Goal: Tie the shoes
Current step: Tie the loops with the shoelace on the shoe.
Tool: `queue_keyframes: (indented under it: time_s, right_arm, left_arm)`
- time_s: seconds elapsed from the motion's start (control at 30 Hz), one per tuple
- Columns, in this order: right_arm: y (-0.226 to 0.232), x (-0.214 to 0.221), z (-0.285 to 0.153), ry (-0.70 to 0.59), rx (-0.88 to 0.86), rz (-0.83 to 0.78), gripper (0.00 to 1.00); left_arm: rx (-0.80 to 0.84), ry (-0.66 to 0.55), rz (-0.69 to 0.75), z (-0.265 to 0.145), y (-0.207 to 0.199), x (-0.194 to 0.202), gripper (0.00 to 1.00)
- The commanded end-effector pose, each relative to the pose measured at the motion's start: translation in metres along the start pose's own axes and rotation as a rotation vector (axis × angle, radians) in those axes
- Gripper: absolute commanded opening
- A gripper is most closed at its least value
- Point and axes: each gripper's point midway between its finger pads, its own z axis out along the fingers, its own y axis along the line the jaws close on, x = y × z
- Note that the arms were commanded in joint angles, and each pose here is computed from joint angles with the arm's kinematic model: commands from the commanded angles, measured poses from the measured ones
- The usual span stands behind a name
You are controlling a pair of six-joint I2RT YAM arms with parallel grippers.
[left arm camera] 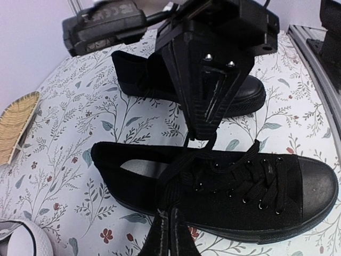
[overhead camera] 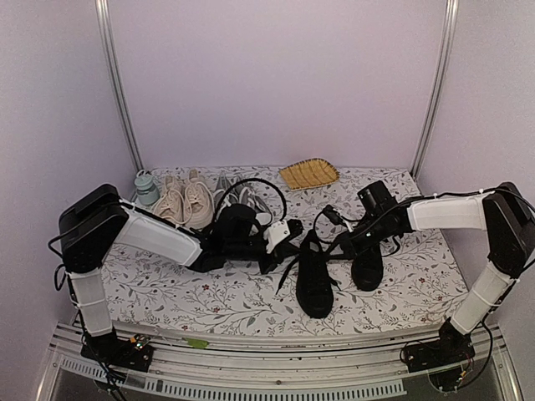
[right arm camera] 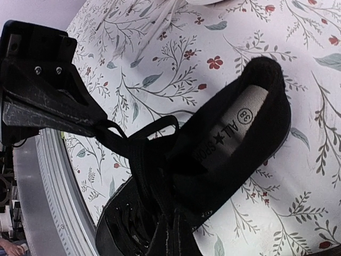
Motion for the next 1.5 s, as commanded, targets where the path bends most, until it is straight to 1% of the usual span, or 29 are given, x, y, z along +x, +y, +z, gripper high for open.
queue_keyframes:
  time_s: [0.0,0.17,0.2,0.23,0.33,0.67,0.83,0.97,1.1,1.47]
  right_arm:
    - [-0.006,0.010,-0.006,-0.001,0.038,0.026,0.01]
    - [-0.011,0.018,-0.011,0.002,0.064,0.042,0.01]
    - [-0.013,0.020,-0.011,0.005,0.071,0.069,0.01]
    - [-0.014,0.024,-0.011,0.012,0.074,0.083,0.01]
    - [-0.016,0.031,-0.009,0.023,0.076,0.099,0.01]
    - [-0.024,0.055,-0.005,0.059,0.097,0.144,0.01]
    - [-0.029,0.061,-0.005,0.068,0.108,0.167,0.00]
    - [-0.032,0.065,-0.006,0.068,0.116,0.175,0.01]
    - [-0.035,0.071,-0.004,0.077,0.119,0.191,0.01]
    - [-0.049,0.081,-0.002,0.093,0.155,0.240,0.01]
  left_arm:
    - [0.027,0.016,-0.081,0.002,0.004,0.015,0.00]
    - [0.040,0.074,-0.115,0.004,0.007,0.030,0.00]
    - [0.039,0.087,-0.122,0.003,0.008,0.033,0.00]
    - [0.044,0.125,-0.136,0.007,0.006,0.049,0.00]
    - [0.033,0.173,-0.170,0.006,0.011,0.065,0.00]
    - [0.005,0.216,-0.248,0.000,0.022,0.081,0.00]
    - [0.033,0.257,-0.271,-0.004,0.015,0.091,0.00]
    - [0.074,0.279,-0.257,-0.008,0.005,0.098,0.00]
    - [0.067,0.320,-0.241,-0.011,0.003,0.107,0.00]
    - [0.067,0.368,-0.240,-0.020,-0.004,0.122,0.00]
